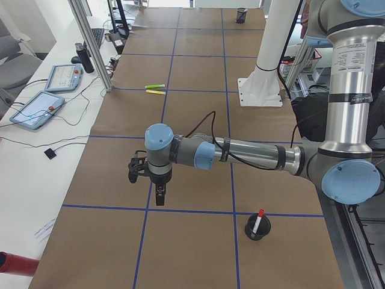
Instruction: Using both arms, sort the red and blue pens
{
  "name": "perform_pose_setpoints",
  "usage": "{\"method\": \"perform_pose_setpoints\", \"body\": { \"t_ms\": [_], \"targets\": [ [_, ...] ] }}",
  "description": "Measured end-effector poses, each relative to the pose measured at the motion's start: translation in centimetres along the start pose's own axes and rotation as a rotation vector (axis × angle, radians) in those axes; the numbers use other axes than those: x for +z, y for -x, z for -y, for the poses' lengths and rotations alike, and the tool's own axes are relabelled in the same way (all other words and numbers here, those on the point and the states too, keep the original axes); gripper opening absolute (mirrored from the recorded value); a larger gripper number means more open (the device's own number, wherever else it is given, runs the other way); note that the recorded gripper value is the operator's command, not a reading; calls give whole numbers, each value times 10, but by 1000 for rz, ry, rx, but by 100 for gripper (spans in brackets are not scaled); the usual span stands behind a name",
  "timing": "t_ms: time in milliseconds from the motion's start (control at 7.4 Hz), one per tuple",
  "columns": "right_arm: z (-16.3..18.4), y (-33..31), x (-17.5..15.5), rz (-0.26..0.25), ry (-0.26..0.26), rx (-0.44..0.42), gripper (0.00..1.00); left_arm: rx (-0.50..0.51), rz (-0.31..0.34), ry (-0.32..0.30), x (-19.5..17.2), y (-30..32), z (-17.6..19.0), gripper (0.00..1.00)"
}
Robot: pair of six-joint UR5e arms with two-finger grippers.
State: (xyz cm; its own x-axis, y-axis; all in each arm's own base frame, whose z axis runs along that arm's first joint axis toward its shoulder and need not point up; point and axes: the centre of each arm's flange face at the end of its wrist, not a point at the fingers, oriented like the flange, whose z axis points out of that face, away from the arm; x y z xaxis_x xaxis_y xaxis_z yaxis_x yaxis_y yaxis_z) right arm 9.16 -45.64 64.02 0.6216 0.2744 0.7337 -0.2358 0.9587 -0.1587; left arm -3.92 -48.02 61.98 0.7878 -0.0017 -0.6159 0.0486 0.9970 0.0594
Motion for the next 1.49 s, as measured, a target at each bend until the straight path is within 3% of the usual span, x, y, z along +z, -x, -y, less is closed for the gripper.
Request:
{"method": "perform_pose_setpoints", "body": {
  "t_ms": [405, 946, 1486],
  "targets": [
    [0, 1, 4, 12, 5, -6, 100, 63, -50, 11, -4, -1, -30, 100],
    [-3, -2, 6, 19, 2, -8, 100, 54, -68, 4, -9, -10, -22, 100],
    [0, 3, 4, -12, -9, -25, 100, 34, -73, 16, -3, 0, -28, 100]
  ]
}}
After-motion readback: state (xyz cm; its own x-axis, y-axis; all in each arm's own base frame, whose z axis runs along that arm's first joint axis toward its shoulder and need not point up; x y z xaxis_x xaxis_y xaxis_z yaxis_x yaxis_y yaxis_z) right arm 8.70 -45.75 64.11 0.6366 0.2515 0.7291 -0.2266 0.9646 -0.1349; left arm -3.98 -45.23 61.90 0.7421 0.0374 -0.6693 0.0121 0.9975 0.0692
